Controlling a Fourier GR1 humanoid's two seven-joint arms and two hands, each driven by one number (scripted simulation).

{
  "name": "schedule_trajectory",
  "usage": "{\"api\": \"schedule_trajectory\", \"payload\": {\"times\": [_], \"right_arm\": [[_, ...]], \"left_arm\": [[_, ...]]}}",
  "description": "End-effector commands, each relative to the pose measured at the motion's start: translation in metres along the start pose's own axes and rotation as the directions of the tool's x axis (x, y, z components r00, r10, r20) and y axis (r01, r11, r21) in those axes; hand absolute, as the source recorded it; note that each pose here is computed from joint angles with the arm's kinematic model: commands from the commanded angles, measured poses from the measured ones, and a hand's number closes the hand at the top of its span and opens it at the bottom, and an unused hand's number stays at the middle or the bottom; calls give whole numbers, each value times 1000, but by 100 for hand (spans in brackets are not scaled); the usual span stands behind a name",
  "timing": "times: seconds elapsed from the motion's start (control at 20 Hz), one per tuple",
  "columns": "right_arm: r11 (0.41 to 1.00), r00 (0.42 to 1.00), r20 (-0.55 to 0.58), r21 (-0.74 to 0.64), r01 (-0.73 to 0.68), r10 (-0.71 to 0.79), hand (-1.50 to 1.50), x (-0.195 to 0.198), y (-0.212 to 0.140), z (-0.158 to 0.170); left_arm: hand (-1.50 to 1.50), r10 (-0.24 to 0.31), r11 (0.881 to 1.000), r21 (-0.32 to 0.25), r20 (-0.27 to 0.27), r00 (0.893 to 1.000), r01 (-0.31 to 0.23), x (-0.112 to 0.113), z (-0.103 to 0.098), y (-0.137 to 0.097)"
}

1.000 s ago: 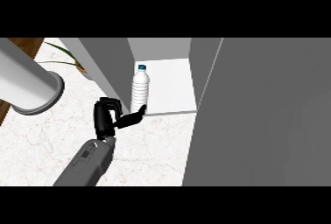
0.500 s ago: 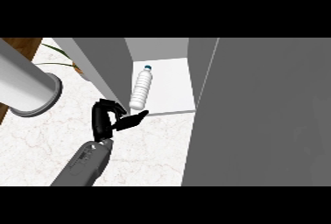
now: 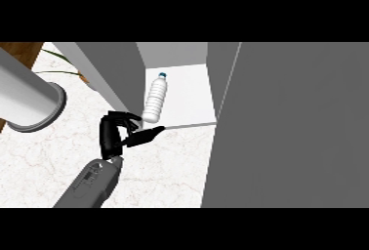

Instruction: Pick up the bottled water, place it into the cabinet and close the cabinet

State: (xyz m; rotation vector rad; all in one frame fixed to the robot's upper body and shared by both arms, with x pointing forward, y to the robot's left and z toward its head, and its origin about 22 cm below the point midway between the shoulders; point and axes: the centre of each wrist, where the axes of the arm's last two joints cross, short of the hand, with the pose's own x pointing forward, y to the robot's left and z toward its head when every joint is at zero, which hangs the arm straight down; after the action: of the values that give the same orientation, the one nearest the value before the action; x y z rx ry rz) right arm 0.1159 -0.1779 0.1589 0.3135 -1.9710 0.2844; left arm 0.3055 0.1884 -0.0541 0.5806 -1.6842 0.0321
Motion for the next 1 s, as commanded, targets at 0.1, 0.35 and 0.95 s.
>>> {"api": "schedule_trajectory", "payload": {"times": [0.1, 0.35, 0.95], "right_arm": [[999, 999, 15, 15, 30, -30, -150, 6, 1, 2], [1000, 1000, 18, 14, 19, -19, -150, 2, 2, -1], [1000, 999, 15, -5, -30, 30, -150, 3, -4, 0]], "left_arm": [[-150, 241, 959, -180, 110, 964, -219, 86, -41, -53], [-150, 379, 896, -296, 123, 917, -331, 99, -33, -48], [-150, 572, 742, -427, 1, 820, -516, 108, -15, -47]]}}
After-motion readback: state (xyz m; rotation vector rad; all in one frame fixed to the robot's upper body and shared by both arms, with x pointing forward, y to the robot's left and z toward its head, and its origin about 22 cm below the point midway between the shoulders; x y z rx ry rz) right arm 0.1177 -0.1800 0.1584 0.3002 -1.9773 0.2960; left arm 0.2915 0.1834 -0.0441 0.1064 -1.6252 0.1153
